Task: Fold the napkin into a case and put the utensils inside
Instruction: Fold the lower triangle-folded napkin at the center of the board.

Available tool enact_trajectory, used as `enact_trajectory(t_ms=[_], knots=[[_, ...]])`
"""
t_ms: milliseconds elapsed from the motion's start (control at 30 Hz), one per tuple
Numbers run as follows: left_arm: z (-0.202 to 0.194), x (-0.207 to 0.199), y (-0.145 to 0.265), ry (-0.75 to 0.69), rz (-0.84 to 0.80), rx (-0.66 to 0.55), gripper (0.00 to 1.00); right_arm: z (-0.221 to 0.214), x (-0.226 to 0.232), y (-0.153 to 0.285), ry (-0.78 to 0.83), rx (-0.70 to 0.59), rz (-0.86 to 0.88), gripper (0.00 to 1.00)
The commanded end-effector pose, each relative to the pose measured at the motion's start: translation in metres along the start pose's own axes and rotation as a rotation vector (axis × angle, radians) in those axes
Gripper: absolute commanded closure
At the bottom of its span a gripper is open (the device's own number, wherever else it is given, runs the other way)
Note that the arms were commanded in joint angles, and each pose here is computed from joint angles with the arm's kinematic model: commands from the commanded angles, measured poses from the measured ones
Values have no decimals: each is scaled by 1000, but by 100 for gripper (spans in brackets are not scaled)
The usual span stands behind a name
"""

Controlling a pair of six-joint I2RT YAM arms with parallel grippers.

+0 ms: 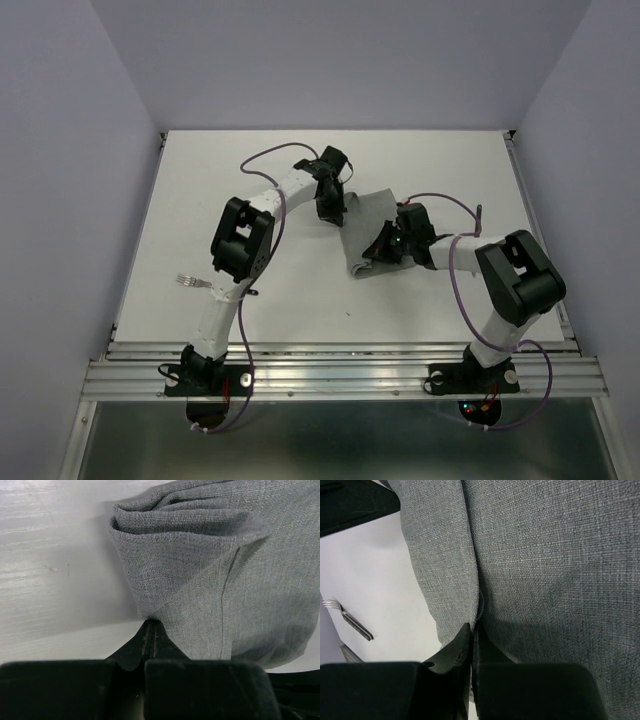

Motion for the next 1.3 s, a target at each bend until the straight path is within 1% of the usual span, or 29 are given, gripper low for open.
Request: enact_trajectory(t_ms=[0, 167, 267, 333, 467, 767, 833, 900, 933, 967, 1000, 1033, 1067, 1133, 1267], knots=[[-6, -1, -3, -16, -8, 8, 100, 2, 1, 1, 16, -18, 18, 99], [-5, -5, 8, -25, -35, -10, 100, 3, 1, 0, 18, -16, 10, 99], [-2, -17, 25, -46, -139, -9, 100, 3, 1, -1, 17, -12, 10, 99], [-3, -20, 30, -48, -161, -14, 100, 4, 2, 0, 17, -15, 8, 99], [2, -21, 37, -48, -147, -45, 100, 4, 3, 2, 17, -22, 8, 99], [-5, -11, 6, -36, -98, 15, 100, 6, 4, 6, 22, -33, -16, 99], [-8, -9, 1, -33, -79, 24, 100, 7, 4, 8, 31, -44, -27, 94], [-11, -4, -4, -28, -37, 46, 100, 8, 5, 12, 37, -51, -53, 83], [-13, -3, -6, -29, -26, 54, 100, 12, 8, 18, 52, -86, -61, 78], [-14, -1, -6, -28, -14, 56, 100, 14, 10, 22, 59, -103, -69, 70], [-15, 0, -7, -28, -3, 61, 100, 16, 9, 26, 70, -123, -97, 53], [-16, 1, -6, -29, 0, 63, 100, 17, 13, 30, 73, -130, -90, 48], [-18, 2, -5, -29, 2, 63, 100, 19, 15, 39, 91, -152, -103, 45], [-21, 4, -6, -30, 3, 69, 100, 13, 22, 45, 123, -155, -118, 39], [-23, 5, -4, -33, 2, 68, 100, 4, 38, 55, 160, -168, -108, 39]])
Point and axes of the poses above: each gripper's point midway between its finger pads, its own y axis back along the fingers, its own x axis along the line the jaws close on, z = x × y, the point moved 9 cm from there along y, back along the fingers, and after that the axes turned 7 degrees about -y, right-handed, at the moved point
